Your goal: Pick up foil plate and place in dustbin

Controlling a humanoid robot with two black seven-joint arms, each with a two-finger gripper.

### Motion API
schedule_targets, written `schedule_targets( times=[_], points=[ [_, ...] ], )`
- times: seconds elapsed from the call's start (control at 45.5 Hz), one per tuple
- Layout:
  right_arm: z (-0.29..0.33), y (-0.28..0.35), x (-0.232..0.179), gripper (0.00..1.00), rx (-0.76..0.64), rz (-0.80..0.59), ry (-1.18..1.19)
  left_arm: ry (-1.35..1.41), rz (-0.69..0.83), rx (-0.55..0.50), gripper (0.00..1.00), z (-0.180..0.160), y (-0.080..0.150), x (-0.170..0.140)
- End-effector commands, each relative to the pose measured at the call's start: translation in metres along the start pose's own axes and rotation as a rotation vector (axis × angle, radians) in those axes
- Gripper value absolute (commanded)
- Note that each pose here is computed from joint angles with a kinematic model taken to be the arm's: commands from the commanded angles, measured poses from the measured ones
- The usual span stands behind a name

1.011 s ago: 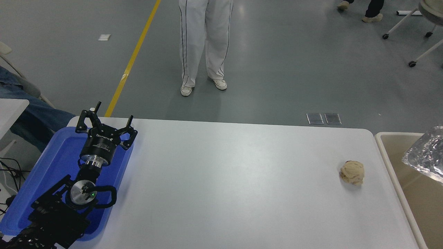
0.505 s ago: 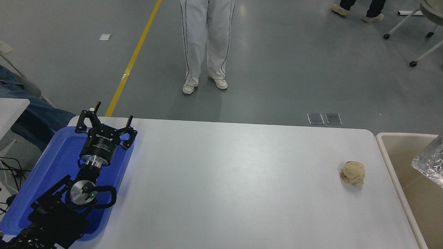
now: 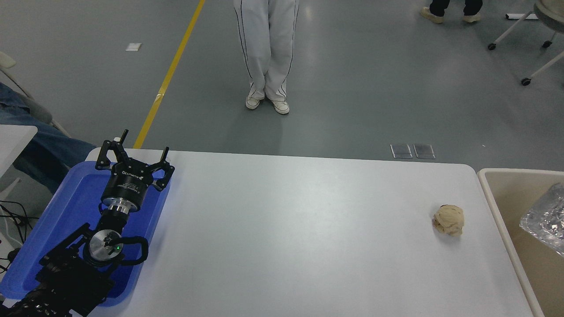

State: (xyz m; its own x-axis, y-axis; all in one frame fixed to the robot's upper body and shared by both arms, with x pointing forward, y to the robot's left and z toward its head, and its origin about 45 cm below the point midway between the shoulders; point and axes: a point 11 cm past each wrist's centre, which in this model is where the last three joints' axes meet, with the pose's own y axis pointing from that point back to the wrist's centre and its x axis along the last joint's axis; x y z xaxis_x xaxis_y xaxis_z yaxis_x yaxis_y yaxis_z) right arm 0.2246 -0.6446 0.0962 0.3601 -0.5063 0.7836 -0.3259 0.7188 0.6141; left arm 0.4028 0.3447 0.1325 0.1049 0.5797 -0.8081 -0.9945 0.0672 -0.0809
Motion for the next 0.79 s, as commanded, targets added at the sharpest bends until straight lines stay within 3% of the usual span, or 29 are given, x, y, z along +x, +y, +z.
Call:
schedule_targets(
  times=[0.0,0.176,0.769],
  points=[
    [-0.001,0.000,0.000,0.12,0.001,0.008,-0.003,0.000,0.000,0.000,1.00,0.000,0.000,0.000],
    [-0.005,0.001,0.013,0.97,0.008,0.092,-0.015,0.000,0.002,0.000,1.00,0.000,0.001,0.001],
    [-0.024,0.008,0.017,0.99,0.051,0.021,-0.085,-0.001,0.002,0.000,1.00,0.000,0.000,0.000]
  ],
)
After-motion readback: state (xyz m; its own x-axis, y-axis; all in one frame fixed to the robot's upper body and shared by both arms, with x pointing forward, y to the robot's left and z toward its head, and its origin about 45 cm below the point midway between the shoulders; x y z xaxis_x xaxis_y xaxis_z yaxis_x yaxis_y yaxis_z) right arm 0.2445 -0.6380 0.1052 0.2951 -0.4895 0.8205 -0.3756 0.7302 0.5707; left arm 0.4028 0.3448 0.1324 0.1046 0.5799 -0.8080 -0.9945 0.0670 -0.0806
